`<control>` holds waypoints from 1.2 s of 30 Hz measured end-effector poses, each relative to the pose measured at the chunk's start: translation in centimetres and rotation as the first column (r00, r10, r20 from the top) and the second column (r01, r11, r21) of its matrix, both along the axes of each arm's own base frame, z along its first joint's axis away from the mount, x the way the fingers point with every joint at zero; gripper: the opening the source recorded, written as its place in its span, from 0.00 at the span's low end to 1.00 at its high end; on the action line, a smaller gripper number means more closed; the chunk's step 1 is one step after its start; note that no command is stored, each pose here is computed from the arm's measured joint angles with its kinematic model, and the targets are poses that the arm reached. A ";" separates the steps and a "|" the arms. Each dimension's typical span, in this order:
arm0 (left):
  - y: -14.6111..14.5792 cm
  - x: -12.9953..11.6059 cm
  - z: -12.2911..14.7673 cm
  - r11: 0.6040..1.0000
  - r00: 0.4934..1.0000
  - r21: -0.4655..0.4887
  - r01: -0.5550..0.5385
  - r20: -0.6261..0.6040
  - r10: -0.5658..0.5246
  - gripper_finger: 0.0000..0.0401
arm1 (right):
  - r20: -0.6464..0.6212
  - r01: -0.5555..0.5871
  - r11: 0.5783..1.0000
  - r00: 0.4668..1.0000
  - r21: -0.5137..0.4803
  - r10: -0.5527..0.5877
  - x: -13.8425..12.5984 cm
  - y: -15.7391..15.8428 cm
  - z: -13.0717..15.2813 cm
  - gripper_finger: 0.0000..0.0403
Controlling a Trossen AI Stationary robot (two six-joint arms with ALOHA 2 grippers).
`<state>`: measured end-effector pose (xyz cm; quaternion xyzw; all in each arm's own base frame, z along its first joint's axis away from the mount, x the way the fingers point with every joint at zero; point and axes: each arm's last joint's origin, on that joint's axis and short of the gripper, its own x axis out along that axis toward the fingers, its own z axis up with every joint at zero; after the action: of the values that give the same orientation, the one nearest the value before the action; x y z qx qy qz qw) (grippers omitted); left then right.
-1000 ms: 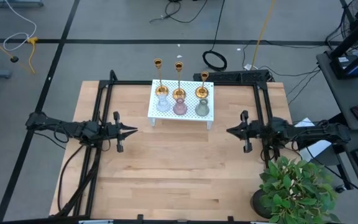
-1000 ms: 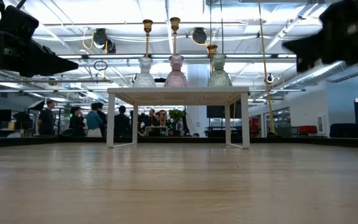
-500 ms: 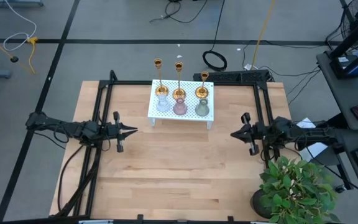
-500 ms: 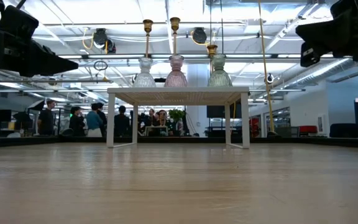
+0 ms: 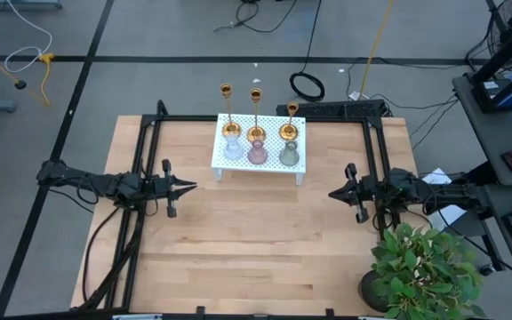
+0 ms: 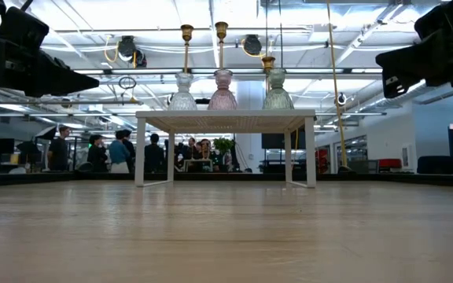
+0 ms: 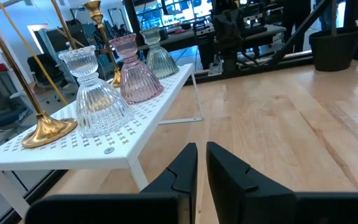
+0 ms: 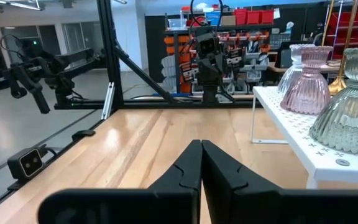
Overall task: Pick & Place candle stick holders
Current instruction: Return to Home Position
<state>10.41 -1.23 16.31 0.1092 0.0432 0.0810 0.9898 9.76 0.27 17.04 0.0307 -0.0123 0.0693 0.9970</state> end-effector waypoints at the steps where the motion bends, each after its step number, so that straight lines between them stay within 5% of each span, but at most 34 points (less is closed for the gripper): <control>1: 0.0 0.0 0.0 1.000 1.000 0.000 0.000 0.000 0.000 0.10 | -0.002 0.000 1.000 1.000 0.003 0.000 0.0 0.0 0.0 0.00; 36: 0.0 0.0 0.0 1.000 1.000 0.000 0.000 0.001 0.000 0.10 | 0.007 -0.001 1.000 1.000 0.003 0.001 0.0 0.0 0.1 0.00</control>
<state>10.41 -1.23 16.32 0.1091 0.0427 0.0810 0.9898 9.75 0.27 17.11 0.0317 -0.0161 0.0701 0.9969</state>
